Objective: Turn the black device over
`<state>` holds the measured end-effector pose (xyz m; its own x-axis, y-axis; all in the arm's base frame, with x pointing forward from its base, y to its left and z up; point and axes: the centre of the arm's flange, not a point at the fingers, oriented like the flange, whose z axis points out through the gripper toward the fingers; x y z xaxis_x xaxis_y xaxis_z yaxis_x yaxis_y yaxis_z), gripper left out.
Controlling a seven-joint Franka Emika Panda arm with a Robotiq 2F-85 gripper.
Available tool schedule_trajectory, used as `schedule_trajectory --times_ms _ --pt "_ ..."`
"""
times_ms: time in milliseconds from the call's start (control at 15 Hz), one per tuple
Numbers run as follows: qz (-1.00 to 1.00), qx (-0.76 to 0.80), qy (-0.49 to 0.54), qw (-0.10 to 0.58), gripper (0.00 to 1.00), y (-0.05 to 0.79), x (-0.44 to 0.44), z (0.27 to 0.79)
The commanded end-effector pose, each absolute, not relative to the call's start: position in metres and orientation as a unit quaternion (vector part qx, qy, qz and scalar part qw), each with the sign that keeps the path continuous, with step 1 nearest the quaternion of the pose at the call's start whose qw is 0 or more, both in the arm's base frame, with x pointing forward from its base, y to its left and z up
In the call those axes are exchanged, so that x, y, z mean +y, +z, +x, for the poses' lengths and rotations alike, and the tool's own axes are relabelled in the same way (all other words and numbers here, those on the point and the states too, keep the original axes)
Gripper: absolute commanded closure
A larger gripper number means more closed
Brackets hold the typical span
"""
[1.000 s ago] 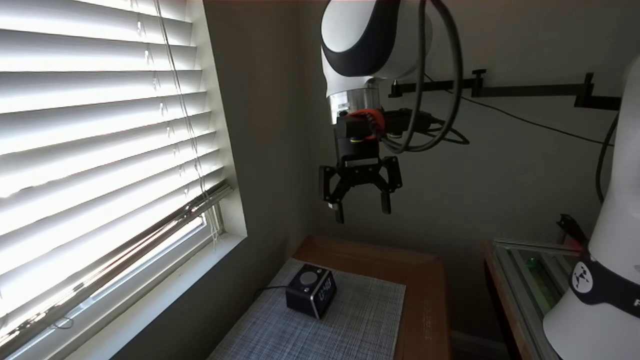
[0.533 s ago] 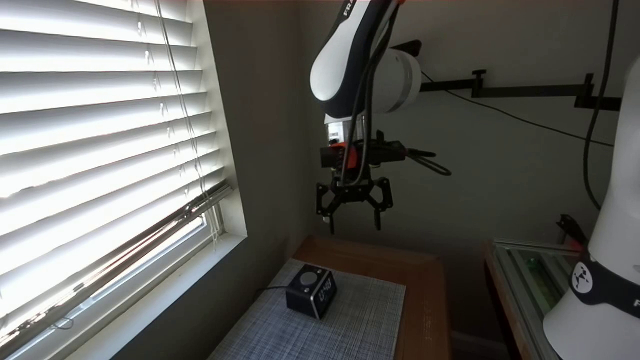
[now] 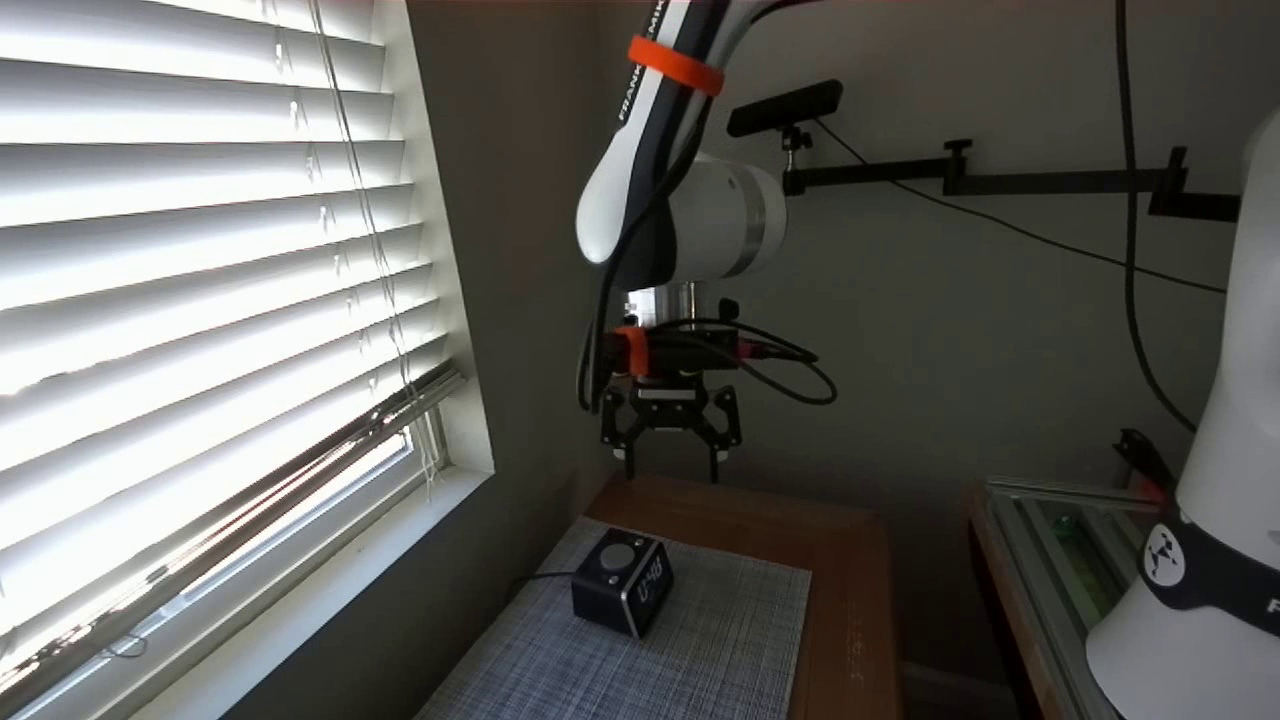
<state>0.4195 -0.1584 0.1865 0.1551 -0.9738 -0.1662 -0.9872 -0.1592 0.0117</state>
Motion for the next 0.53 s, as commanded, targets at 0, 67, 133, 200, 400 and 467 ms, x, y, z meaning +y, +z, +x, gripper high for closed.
schedule_trajectory --times_ms 0,67,133,200,400,467 --pt "-0.732 0.675 0.074 0.059 0.00 0.157 -0.173 0.452" --pt "-0.728 0.679 0.074 0.062 0.00 0.152 -0.175 0.455" --pt "-0.724 0.682 0.076 0.065 0.00 0.147 -0.177 0.460" --pt "-0.720 0.686 0.080 0.066 0.00 0.142 -0.178 0.464" --pt "-0.710 0.695 0.087 0.074 0.00 0.123 -0.178 0.474" --pt "-0.707 0.697 0.089 0.075 0.00 0.117 -0.178 0.476"
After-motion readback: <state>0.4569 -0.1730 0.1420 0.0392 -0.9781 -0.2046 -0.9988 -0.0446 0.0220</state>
